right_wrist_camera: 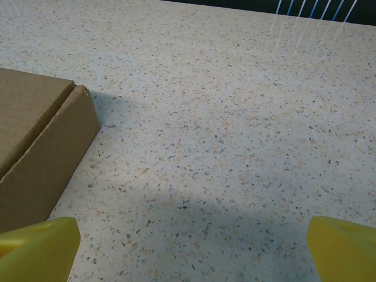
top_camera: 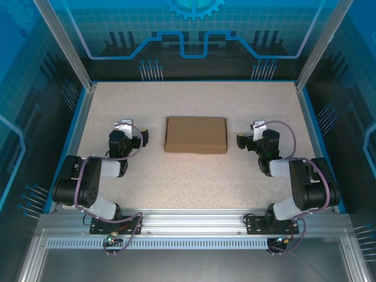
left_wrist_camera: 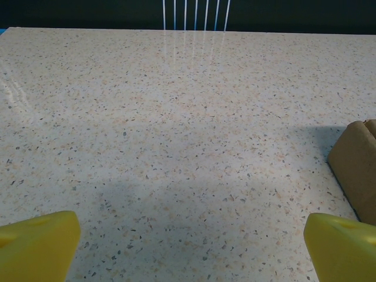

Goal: Fold the paper box

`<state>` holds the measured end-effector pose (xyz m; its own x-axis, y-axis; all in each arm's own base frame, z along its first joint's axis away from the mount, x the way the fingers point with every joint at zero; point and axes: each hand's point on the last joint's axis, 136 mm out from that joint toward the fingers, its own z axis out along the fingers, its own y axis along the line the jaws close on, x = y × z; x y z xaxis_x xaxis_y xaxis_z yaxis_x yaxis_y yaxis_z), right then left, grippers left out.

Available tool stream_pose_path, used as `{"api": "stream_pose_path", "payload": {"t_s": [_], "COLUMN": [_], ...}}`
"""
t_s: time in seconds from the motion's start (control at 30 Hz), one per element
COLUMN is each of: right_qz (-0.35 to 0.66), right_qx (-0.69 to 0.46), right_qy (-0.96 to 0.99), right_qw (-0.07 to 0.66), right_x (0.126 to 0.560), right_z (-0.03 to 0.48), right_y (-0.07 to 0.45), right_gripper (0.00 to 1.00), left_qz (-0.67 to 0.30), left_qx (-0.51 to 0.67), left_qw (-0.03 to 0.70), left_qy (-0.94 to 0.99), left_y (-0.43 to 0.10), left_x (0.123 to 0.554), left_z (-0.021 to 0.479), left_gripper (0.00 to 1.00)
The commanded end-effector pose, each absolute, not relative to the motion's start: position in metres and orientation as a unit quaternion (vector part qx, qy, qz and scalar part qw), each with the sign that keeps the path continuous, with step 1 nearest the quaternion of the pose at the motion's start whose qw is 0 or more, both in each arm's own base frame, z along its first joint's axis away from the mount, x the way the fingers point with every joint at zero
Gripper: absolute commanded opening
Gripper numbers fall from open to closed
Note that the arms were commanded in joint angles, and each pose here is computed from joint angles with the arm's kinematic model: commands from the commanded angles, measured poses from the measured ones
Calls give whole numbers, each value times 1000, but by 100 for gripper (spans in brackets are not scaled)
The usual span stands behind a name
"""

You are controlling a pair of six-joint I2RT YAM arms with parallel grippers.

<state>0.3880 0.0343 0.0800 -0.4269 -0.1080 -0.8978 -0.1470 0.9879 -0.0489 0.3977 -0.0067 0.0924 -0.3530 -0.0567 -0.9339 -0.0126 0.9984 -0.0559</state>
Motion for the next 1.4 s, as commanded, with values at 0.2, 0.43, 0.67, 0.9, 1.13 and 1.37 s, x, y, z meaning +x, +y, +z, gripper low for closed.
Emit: {"api": "stream_pose_path", "payload": {"t_s": [0.2,0.43,0.67,0.9,1.13,1.37], "right_qz": [19,20,19,19,19,19], "right_qx": [-73,-73,-74,-73,-73,-73], "right_qy": [831,832,831,831,831,831], "right_qw": [551,550,551,551,551,551], "right_x": [397,396,397,396,397,397], "right_z": [93,93,94,93,94,94], "right_y": [33,33,33,33,33,33], "right_gripper": [100,100,100,100,100,100], "left_qz": [-27,-25,-26,-26,-26,-26], "left_qx": [-20,-20,-19,-19,-19,-19], "left_qw": [579,579,579,579,580,579], "left_qy": [815,815,815,815,814,815], "left_y": [-8,-8,-8,-9,-9,-9], "left_x": [397,397,397,397,397,397], "left_z": [95,94,95,95,95,94], "left_gripper": [99,99,99,99,99,99]}}
